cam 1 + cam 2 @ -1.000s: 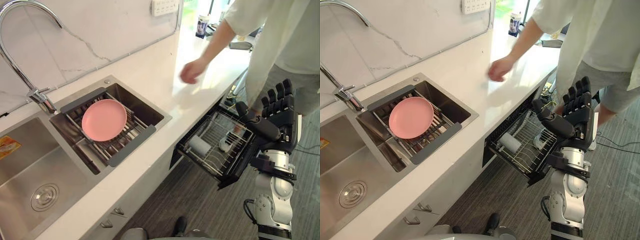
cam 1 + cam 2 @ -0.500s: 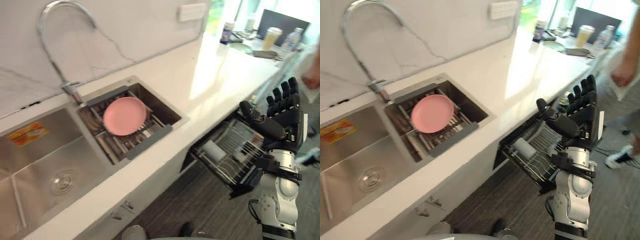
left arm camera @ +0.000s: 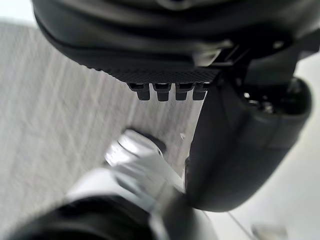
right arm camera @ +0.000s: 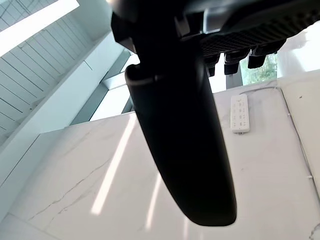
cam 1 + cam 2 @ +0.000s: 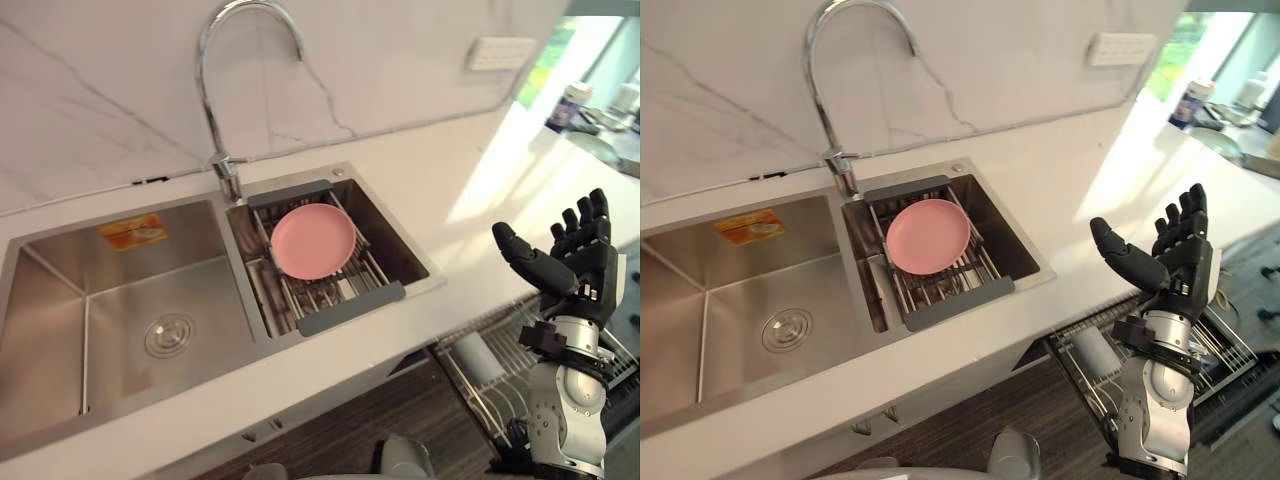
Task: Walk over to the sink, pick up the cup, carry it to the dishwasher, place the cup inside the dishwasher, then close the dishwasher door
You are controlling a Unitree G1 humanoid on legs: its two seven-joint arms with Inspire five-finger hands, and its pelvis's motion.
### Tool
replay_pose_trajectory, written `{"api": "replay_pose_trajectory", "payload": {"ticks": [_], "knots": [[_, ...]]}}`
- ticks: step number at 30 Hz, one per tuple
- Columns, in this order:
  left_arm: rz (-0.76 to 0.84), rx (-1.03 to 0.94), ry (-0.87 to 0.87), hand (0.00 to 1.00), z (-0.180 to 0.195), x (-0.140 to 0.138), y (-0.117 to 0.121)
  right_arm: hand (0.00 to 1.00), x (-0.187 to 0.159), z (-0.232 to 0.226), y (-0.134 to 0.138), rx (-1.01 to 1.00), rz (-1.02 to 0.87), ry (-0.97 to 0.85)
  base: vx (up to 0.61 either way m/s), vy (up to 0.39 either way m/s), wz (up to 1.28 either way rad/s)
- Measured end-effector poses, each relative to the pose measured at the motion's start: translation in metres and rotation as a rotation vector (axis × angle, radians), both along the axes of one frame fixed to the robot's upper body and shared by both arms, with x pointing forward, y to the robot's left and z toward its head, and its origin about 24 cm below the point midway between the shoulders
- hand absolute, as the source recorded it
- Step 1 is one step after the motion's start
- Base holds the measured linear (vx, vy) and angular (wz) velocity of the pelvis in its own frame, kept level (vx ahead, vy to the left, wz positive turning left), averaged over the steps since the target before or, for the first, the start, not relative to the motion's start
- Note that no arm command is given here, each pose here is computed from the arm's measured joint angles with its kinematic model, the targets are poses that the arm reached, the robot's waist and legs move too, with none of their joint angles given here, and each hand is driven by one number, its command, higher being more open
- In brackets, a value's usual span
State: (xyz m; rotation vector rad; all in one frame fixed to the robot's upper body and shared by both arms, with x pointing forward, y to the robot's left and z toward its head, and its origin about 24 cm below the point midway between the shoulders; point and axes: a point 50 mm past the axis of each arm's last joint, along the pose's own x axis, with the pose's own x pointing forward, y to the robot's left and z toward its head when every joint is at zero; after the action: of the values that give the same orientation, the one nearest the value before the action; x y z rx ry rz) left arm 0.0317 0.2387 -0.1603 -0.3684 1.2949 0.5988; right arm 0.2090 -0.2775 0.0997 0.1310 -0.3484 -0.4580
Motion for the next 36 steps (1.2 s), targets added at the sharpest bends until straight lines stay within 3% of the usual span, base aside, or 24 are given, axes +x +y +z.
{"api": "replay_pose_trajectory", "payload": {"ticks": [10,23,36], "knots": [[0.049,-0.008,0.016,1.00,-0.003,-0.008,-0.004,1.00,-0.005,0.013,-0.009,-0.021,-0.016,-0.057,0.03,-0.136,0.01],[-0.017,-0.001,0.002,1.00,-0.004,-0.001,-0.009,1.00,0.006,0.014,0.021,-0.128,0.259,-0.070,-0.01,0.014,0.19],[-0.098,0.012,0.011,1.00,-0.002,0.001,-0.003,1.00,0.029,-0.007,0.028,-0.580,0.499,0.285,-0.06,-0.010,-0.03]]}}
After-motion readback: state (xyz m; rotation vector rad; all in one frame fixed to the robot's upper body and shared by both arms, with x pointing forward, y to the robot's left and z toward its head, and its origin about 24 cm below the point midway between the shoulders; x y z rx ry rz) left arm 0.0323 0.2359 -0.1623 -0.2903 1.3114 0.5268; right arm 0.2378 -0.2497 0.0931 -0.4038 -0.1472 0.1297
